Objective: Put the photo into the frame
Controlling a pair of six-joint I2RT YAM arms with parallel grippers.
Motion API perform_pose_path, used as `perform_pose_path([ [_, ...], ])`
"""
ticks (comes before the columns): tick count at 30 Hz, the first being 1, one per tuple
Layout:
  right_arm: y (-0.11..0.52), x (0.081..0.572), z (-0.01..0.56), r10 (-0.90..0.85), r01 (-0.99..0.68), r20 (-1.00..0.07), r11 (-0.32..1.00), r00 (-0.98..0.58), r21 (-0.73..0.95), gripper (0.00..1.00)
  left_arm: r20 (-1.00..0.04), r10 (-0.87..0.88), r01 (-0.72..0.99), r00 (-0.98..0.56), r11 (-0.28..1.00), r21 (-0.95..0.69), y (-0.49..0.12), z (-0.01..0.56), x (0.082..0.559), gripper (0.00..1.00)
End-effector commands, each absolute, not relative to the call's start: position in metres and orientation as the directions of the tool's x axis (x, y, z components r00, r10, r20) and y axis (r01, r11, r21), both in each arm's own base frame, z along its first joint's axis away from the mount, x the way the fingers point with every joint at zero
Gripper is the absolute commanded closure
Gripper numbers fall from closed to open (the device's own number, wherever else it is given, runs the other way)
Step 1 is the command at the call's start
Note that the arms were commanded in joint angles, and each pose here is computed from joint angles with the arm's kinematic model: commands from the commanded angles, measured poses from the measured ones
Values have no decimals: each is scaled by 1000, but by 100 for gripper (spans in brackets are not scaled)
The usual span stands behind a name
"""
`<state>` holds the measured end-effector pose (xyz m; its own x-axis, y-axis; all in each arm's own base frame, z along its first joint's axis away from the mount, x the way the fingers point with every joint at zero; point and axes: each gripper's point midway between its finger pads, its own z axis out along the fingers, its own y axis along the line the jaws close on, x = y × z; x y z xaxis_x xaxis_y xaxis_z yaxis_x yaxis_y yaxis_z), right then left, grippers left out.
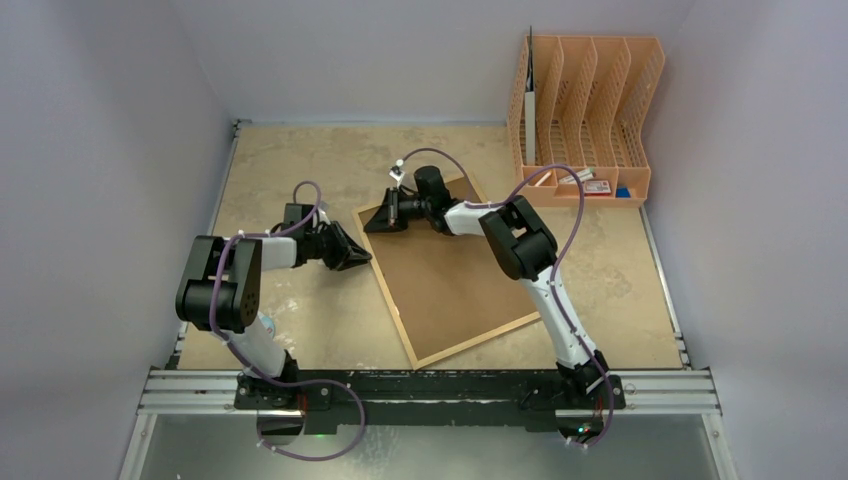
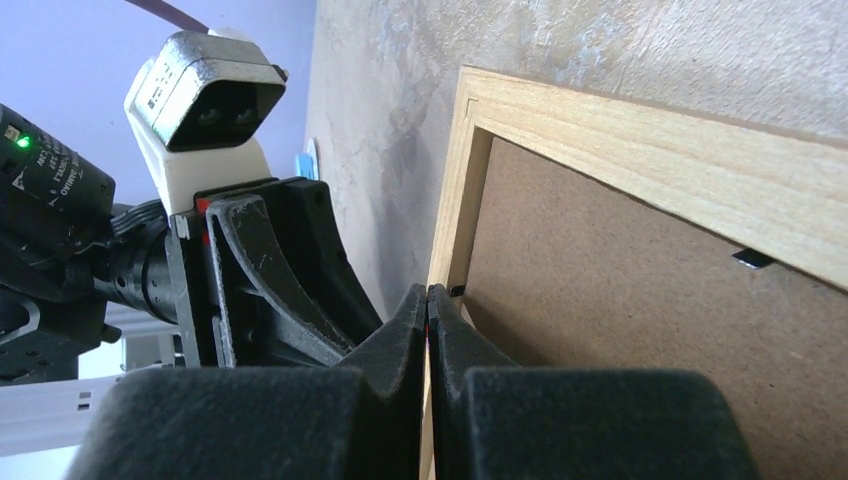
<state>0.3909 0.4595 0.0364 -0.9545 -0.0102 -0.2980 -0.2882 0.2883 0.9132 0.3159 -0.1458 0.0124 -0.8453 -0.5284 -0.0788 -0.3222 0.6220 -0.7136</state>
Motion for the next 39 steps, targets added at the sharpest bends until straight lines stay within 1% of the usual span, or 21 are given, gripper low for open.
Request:
perform_pose_path([
  [1,453,393,-8,3,-247,-272,410,-962,878,98,-12,-558,-498,-830,749,-436,-107,-58,260,81],
  [7,448,395,-20,18,-233,-272,461,-962,856,98,-10,-558,-499,-829,749,-435,-106,-58,259,82],
  [11,441,400,-29,38,-222,-283,522,-958,823,98,-13,-559,-498,-829,750,-436,-106,-57,260,82],
  [17,434,397,-38,12,-230,-286,564,-958,793,98,-14,-559,-499,-829,751,-433,-106,-57,259,82],
  [20,434,391,-34,-15,-250,-289,544,-957,801,98,-16,-560,-499,-828,751,-433,-106,-57,260,82],
  [24,437,373,-23,-80,-279,-273,463,-959,841,98,-15,-560,-500,-828,751,-432,-106,-57,260,82],
  [28,436,367,-16,-99,-284,-269,449,-958,847,98,-18,-561,-500,-828,752,-430,-105,-57,261,82],
  [35,437,370,-13,-100,-289,-274,445,-956,847,96,-19,-561,-500,-828,752,-430,-105,-57,262,82],
  [39,446,376,10,-85,-318,-311,388,-947,865,93,-19,-561,-501,-827,752,-428,-105,-58,262,82],
])
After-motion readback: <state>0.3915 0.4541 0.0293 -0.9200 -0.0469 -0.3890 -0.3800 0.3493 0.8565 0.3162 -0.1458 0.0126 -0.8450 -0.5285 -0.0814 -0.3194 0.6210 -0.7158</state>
